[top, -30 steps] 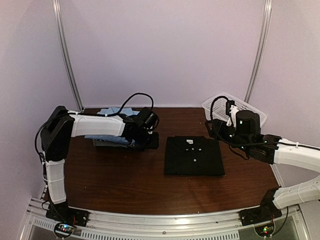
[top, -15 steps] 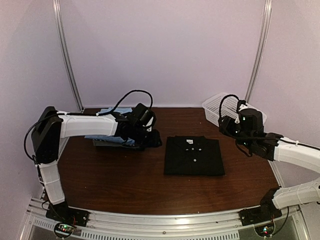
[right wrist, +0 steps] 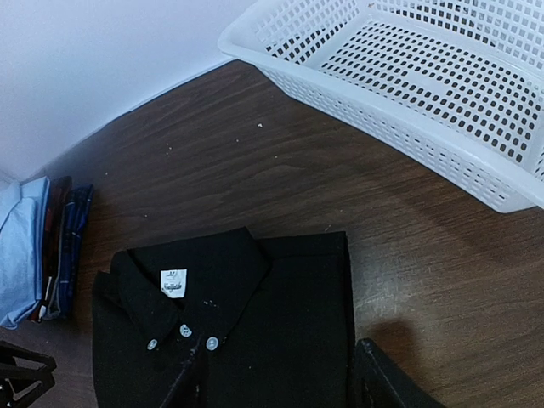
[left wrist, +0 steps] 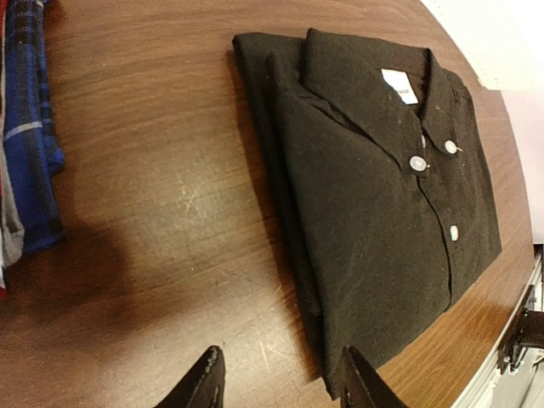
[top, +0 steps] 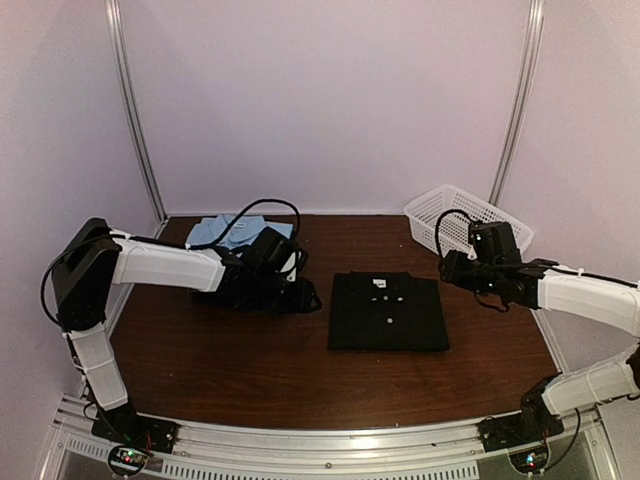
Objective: Fold and stack the long sleeve shirts
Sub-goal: Pick up the square-folded shirt from the center of the board.
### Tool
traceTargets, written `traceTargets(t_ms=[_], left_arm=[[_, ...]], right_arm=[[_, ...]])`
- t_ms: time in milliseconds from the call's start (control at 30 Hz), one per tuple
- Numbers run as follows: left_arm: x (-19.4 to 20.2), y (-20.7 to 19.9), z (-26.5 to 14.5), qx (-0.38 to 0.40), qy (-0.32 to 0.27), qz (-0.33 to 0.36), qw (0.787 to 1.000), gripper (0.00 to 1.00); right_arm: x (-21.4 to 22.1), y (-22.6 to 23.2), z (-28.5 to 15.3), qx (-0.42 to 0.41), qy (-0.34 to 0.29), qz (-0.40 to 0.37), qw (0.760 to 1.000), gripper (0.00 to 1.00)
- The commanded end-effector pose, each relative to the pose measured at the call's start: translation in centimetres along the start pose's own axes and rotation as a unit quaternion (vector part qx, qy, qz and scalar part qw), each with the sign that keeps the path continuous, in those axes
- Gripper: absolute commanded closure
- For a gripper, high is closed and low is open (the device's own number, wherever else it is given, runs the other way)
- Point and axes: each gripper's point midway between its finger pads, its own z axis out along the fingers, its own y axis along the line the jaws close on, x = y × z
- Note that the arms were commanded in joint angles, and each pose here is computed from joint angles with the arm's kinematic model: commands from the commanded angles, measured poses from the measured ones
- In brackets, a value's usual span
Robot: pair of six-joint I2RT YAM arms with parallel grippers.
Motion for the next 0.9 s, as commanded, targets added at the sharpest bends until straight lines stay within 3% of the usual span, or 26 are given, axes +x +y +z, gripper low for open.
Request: traceTargets(t_ms=[0,200,433,867], left_arm=[[-1.0,-1.7,0.1,0.051,-0.027,0.013,0.998,0.53],[0.2,-1.4,2.2,0.063,-0.003,0.017,0.998,0.53],[-1.6,-2.0,4.4,0.049,0.0,0.02,0.999,0.52],[-0.4,0.3,8.8,-0.002,0.046,0.011,0.999,0.51]], right_arm=[[-1.0,0.0,-1.0,-0.017,-0.011,0.004,1.0,0.41],[0.5,-0.3,1.0,-0.016,0.033,-0.002,0.999,0.41],[4.0,-1.1,4.8,0.0,0.106,-0.022,0.994,0.45],[9.2,-4.1,7.2,0.028,0.169,-0.03,0.985,0.47]])
